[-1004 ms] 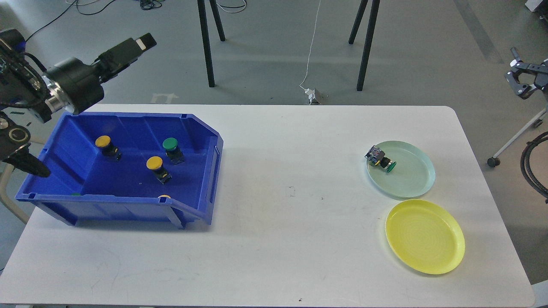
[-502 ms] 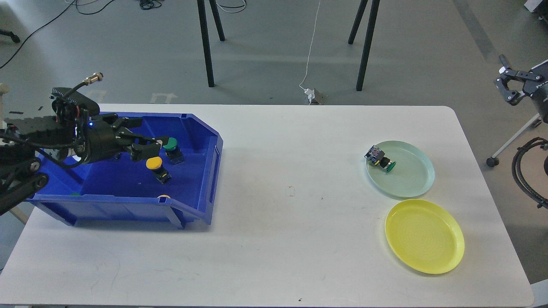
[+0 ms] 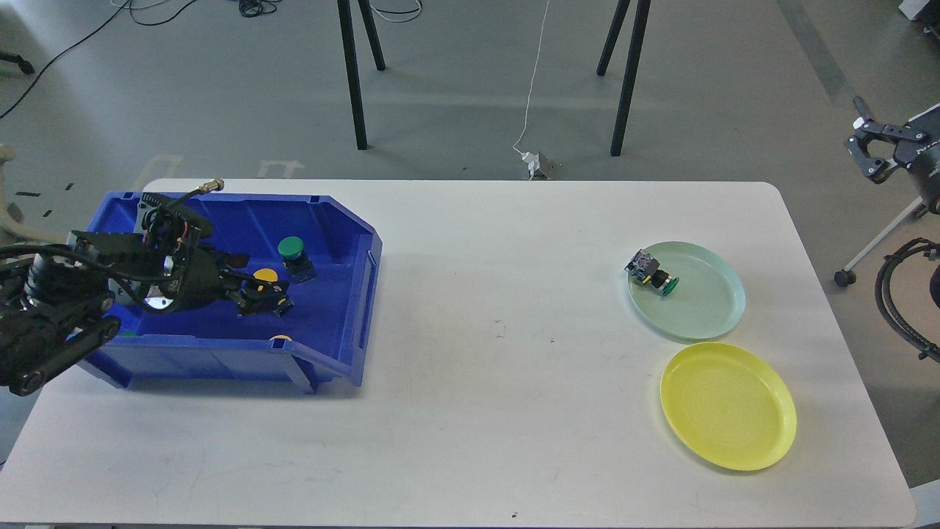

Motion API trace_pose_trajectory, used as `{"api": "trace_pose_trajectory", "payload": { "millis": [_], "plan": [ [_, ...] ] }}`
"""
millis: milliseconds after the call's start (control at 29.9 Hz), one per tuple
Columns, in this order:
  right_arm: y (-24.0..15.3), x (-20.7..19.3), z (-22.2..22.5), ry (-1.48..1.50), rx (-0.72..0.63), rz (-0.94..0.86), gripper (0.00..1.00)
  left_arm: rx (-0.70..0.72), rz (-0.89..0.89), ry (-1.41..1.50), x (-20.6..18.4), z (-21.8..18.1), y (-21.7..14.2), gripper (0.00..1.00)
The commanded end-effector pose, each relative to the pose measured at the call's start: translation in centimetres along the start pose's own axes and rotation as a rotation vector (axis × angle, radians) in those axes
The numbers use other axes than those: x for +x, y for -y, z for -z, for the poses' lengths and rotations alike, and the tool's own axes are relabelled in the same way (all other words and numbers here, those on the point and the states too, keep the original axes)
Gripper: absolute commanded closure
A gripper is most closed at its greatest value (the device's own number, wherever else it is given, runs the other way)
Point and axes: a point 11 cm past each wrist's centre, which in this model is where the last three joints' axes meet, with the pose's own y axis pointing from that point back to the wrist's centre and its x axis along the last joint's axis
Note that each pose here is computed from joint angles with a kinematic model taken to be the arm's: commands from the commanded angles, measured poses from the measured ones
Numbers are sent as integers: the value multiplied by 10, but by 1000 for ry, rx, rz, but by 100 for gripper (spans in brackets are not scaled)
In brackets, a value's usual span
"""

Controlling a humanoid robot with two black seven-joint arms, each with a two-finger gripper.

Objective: Pass button and place on color plate
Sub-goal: 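Grasp the yellow-topped button in the bin with the left gripper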

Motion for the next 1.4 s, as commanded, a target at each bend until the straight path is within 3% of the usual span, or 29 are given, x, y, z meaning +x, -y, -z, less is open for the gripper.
{"api": "trace_pose_trajectory", "payload": {
  "millis": [0,134,435,669,1137,1371],
  "plan": [
    [0,0,-1,2,-1,0,6,-1,2,-6,-1,0,1,20],
    [0,0,-2,1,-3,0,6,4,9,-15,-2,-1,8,28],
    [-1,3,-4,-4,-13,-10,6,12,17,-22,-4,-1,16,31],
    [-1,3,-4,-5,-12,-10,6,20,19,-21,-5,1,14,56],
    [0,2,-3,-4,-8,-8,6,12,3,-28,2,2,10,61],
    [1,0,-2,-5,-8,-3,6,-18,-27,-38,15,9,-45,66]
  ]
}}
